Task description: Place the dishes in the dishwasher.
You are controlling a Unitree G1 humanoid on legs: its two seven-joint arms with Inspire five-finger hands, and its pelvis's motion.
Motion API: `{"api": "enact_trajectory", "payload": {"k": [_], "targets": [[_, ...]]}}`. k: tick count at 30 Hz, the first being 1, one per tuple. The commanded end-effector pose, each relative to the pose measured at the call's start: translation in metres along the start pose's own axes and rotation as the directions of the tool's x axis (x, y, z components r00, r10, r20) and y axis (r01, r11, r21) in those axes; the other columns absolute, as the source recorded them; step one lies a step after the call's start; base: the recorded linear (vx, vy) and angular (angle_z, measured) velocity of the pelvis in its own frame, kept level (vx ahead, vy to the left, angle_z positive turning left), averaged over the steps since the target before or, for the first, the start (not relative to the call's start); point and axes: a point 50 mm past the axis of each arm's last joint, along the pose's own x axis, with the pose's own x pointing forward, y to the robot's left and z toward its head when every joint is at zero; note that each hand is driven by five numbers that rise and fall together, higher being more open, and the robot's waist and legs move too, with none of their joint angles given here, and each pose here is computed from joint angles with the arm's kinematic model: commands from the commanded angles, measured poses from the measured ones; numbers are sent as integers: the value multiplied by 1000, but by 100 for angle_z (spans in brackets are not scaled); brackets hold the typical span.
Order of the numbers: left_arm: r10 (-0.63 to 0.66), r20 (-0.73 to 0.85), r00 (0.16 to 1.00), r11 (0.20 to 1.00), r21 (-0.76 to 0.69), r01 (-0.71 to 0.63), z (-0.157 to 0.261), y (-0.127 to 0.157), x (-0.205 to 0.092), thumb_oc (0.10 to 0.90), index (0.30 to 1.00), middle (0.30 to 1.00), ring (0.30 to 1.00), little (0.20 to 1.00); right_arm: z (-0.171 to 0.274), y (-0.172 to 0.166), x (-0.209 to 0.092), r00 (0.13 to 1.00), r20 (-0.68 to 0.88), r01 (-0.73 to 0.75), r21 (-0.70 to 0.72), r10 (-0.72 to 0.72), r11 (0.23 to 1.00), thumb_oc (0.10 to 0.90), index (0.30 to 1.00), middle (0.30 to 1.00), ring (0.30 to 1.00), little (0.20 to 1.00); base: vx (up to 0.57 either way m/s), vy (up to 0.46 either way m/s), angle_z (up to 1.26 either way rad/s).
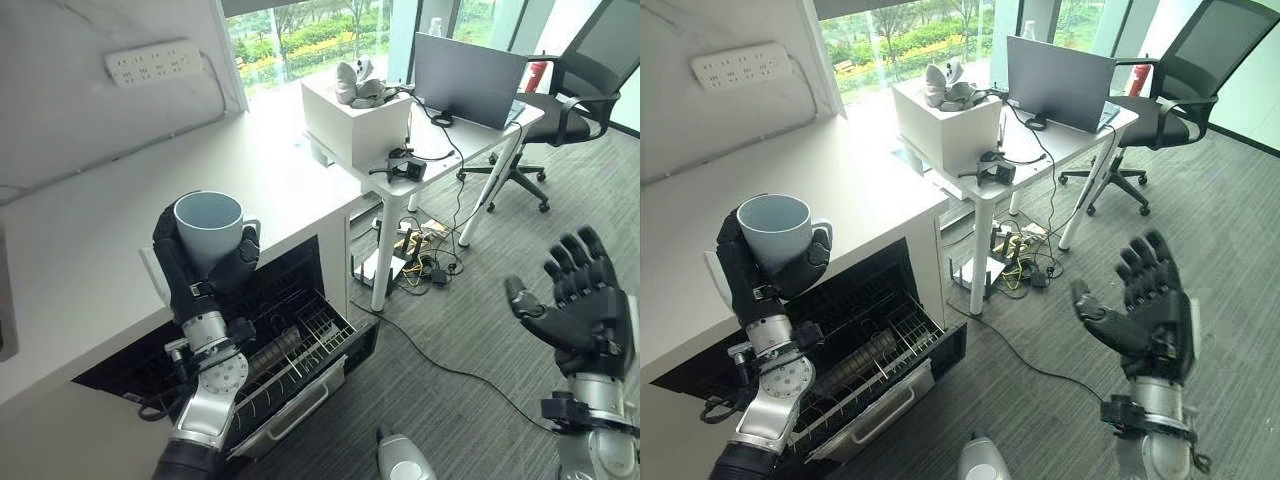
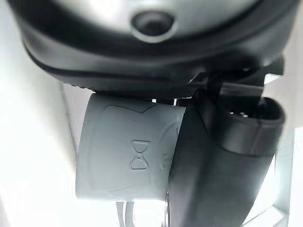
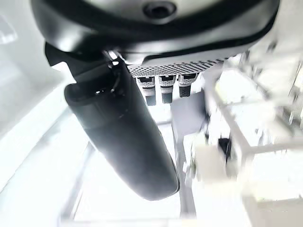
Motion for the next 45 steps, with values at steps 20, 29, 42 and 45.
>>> {"api": "enact_trajectory", "payload": {"k": [20, 29, 42, 45], "targets": [[-158, 401, 902, 987, 35, 157, 48, -31, -10, 400, 300, 300, 300, 300, 6, 99, 53, 857, 122, -515, 174, 500, 840, 800, 900, 900, 900, 900, 40, -36, 48], [-205, 444, 872, 978, 59, 200, 51, -42, -17, 400, 300, 300, 300, 300, -7, 120, 58, 836, 61, -541, 249, 545, 803, 800, 900, 900, 900, 900, 27, -10, 22], [-292, 467, 835, 953, 69, 294, 55, -57, -28, 400, 300, 300, 300, 300, -12, 139, 70, 832, 44, -539, 305, 553, 785, 800, 900, 900, 900, 900, 5, -2, 4], [-300, 455, 839, 950, 66, 304, 53, -60, -29, 400, 300, 300, 300, 300, -8, 143, 73, 827, 63, -548, 310, 558, 777, 800, 900, 900, 900, 900, 0, 0, 0]]}}
